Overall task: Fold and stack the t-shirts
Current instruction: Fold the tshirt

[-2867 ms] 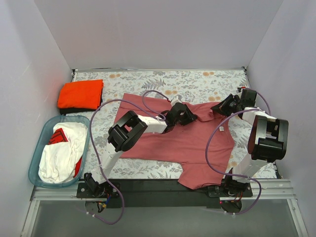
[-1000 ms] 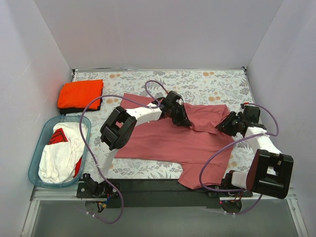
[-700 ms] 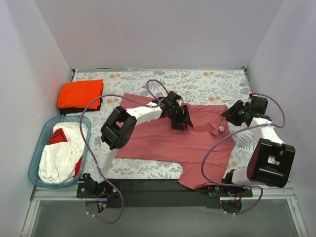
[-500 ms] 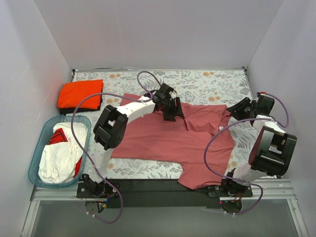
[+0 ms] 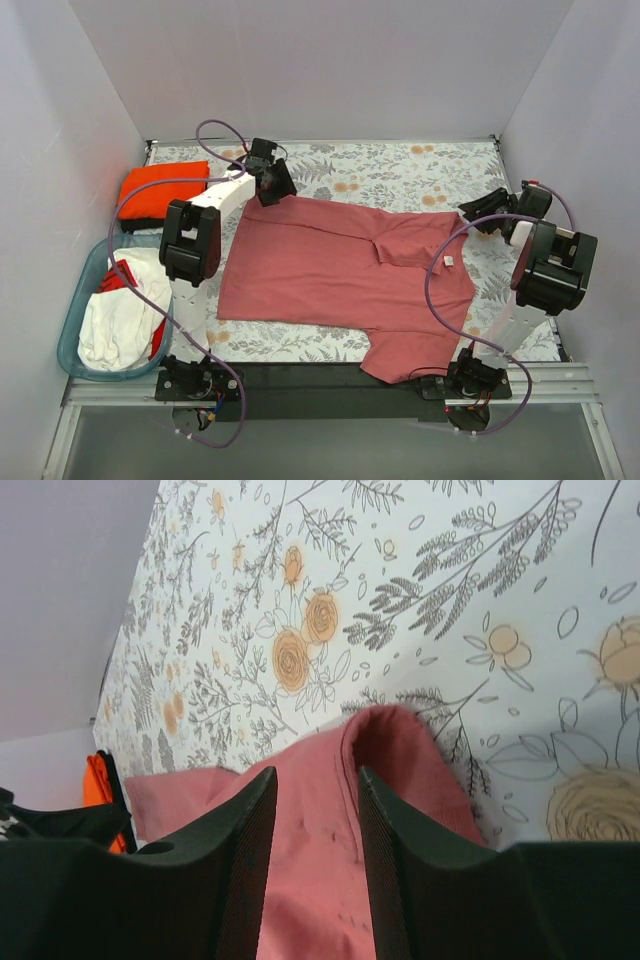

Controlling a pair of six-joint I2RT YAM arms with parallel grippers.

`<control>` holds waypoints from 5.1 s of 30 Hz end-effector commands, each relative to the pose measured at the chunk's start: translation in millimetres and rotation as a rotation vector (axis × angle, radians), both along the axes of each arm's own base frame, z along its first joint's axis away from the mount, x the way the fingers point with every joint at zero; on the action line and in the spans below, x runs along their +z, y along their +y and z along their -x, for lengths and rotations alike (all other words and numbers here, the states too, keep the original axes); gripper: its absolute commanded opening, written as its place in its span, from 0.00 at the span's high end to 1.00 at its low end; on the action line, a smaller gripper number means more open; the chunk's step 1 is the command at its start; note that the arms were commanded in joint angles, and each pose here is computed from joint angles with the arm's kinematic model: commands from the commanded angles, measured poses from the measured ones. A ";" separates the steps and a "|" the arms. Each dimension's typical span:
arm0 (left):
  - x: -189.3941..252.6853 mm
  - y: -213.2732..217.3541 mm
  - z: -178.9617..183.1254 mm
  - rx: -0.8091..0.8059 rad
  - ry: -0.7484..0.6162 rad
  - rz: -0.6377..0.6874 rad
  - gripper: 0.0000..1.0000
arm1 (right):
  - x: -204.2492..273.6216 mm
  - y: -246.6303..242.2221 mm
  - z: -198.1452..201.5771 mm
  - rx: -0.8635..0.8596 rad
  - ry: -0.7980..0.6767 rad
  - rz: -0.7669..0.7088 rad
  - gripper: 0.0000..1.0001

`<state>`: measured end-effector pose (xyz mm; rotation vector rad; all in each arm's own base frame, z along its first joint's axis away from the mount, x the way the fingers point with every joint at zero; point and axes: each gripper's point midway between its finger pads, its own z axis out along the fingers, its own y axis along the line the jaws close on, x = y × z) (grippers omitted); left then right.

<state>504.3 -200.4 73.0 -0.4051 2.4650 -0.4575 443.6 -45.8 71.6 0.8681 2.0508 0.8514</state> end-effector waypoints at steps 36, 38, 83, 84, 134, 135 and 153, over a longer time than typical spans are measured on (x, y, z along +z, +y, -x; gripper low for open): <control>-70.5 68.8 10.7 0.140 0.155 -0.132 0.47 | 8.7 -30.3 -15.1 -0.100 -0.114 0.030 0.99; -72.0 69.0 12.1 0.142 0.162 -0.128 0.47 | 12.4 -30.8 -12.2 -0.104 -0.121 0.040 0.99; 2.8 -246.5 154.9 -0.418 0.012 0.241 0.49 | -43.2 -29.2 1.4 -0.097 -0.006 0.039 0.99; 0.8 -248.3 157.2 -0.423 0.019 0.244 0.50 | -43.8 -29.2 1.5 -0.096 -0.005 0.040 0.99; 12.0 -204.1 146.3 -0.480 0.091 0.045 0.58 | -53.2 -31.8 -8.2 -0.071 -0.003 0.045 0.99; 18.0 -204.2 143.6 -0.479 0.072 0.039 0.55 | -52.9 -31.6 -8.4 -0.070 -0.005 0.045 0.99; 81.8 -208.5 168.4 -0.459 -0.269 -0.190 0.47 | -35.3 -43.6 6.4 -0.106 0.058 0.147 0.59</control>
